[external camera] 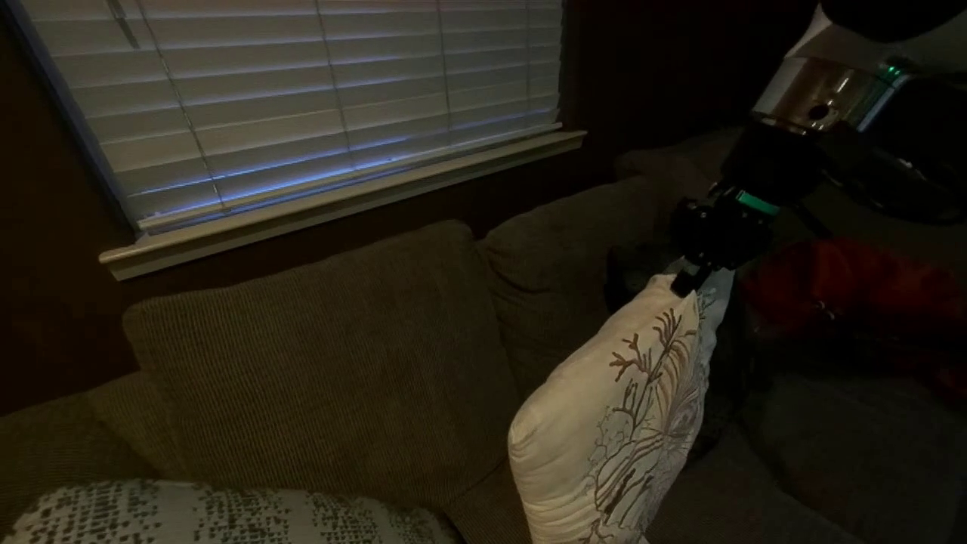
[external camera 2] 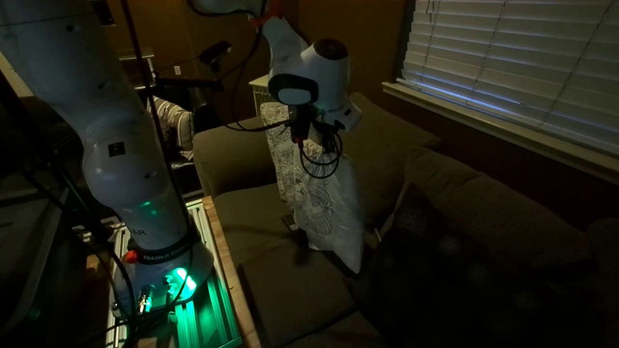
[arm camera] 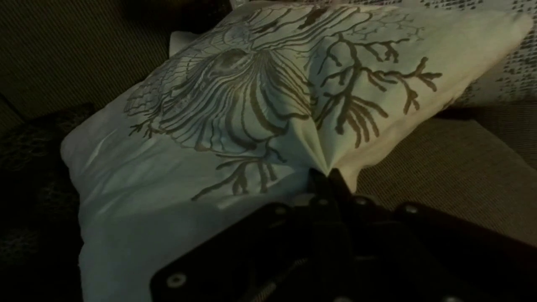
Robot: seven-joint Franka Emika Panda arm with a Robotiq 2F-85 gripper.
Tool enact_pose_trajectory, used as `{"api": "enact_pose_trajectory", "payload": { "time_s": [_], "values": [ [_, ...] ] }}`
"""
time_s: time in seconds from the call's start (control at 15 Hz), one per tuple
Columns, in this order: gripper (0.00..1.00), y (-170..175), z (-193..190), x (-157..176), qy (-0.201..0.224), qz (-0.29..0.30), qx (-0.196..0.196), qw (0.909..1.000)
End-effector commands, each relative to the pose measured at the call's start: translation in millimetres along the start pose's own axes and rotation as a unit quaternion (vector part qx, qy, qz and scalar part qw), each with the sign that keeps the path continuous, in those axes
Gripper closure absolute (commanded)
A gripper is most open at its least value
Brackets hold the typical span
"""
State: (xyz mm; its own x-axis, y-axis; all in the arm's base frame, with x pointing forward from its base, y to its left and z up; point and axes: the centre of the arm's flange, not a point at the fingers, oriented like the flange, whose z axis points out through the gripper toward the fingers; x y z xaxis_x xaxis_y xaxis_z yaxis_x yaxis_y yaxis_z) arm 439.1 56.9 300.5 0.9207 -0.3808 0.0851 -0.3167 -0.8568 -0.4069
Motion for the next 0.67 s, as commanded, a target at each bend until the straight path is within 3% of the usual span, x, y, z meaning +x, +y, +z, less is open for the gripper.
{"api": "enact_pose_trajectory", "payload": {
  "time_s": [0.0, 0.2, 0.33, 0.6],
  "values": [
    [0.99, 14, -31, -19, -0.004, 0.030, 0.047, 0.9984],
    [0.99, 17, -37, -23, -0.002, 0.068, 0.042, 0.9968],
    [0.99, 26, -39, -27, 0.002, 0.085, 0.006, 0.9963],
    [0.99, 59, -35, -25, -0.008, 0.064, -0.029, 0.9975]
  ]
}}
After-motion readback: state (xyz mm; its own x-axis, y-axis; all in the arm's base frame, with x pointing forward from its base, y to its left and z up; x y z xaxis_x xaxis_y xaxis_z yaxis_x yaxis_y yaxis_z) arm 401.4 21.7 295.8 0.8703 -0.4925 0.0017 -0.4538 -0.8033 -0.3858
